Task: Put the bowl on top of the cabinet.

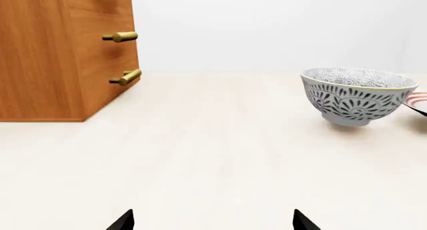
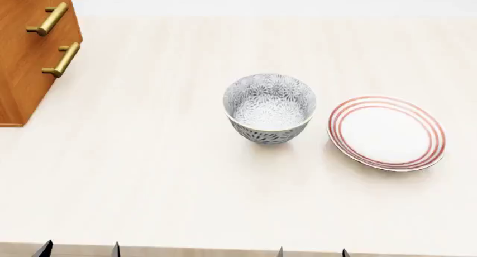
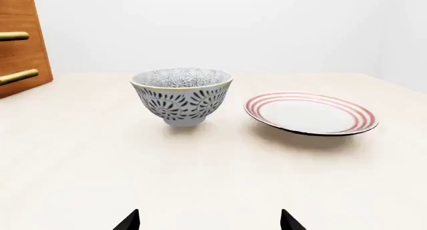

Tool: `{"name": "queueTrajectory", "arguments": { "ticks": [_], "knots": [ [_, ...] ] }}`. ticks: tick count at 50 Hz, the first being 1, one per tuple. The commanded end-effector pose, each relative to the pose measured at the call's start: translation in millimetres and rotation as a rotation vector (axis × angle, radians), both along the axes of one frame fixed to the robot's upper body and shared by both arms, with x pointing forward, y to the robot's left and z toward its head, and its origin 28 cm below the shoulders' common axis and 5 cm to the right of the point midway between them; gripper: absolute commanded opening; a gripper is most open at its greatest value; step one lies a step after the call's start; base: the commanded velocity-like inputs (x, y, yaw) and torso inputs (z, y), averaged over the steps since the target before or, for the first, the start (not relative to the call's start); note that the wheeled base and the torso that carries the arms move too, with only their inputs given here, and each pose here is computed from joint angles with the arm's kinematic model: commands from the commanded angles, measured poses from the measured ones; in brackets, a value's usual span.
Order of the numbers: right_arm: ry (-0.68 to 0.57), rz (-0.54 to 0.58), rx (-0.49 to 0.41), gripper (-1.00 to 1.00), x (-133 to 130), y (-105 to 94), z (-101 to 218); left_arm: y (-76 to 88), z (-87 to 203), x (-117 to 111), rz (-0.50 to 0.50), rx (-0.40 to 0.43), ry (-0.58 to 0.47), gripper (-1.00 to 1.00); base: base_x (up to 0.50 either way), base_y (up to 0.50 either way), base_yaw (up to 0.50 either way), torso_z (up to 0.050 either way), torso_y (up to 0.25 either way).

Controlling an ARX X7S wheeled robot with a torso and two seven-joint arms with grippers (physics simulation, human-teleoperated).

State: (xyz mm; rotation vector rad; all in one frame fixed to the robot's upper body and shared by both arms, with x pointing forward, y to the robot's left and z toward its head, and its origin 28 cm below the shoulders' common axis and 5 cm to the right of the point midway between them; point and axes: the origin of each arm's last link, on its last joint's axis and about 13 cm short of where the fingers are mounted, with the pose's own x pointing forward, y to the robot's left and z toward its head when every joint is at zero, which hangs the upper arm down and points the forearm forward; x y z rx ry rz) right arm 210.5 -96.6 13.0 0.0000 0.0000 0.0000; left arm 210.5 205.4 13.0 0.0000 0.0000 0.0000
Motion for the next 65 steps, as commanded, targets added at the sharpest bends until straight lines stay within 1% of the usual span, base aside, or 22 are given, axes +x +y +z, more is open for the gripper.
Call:
{"name": "queueTrajectory", "arguments": {
  "ticks": [1,21,23,24,29,35,45,57,65],
  "knots": [
    [-0.001,0.0,-0.004,1.0,0,0.3,0,0.0,0,0,0.0,0.0,0.0,1.0,0.0,0.0,0.0,0.0,0.0],
    [-0.01,0.012,-0.007,1.0,-4,1.3,2,0.7,2,-1,0.019,0.001,-0.008,1.0,0.0,0.0,0.0,0.0,0.0],
    [-0.028,0.007,-0.008,1.0,-7,1.0,4,0.0,4,-3,0.035,0.022,-0.019,1.0,0.0,0.0,0.0,0.0,0.0],
    [-0.044,0.0,-0.006,1.0,-10,0.2,7,-1.0,7,-5,0.069,0.04,-0.031,1.0,0.0,0.0,0.0,0.0,0.0],
    [-0.092,-0.009,0.001,1.0,-23,-0.8,15,-3.3,14,-15,0.073,0.043,-0.075,1.0,0.0,0.0,0.0,0.0,0.0],
    [-0.132,0.007,-0.006,1.0,-36,-0.5,21,-5.8,23,-29,0.129,0.09,-0.148,1.0,0.0,0.0,0.0,0.0,0.0],
    [-0.162,0.011,0.0,1.0,-49,0.3,26,-7.8,30,-41,0.129,0.094,-0.191,1.0,0.0,0.0,0.0,0.0,0.0],
    [-0.149,-0.011,0.036,1.0,-46,-2.0,28,-7.4,28,-38,0.129,0.096,-0.185,1.0,0.0,0.0,0.0,0.0,0.0],
    [-0.156,-0.038,0.031,1.0,-44,-2.1,27,-7.6,27,-37,0.128,0.098,-0.178,1.0,0.0,0.0,0.0,0.0,0.0]
  ]
}}
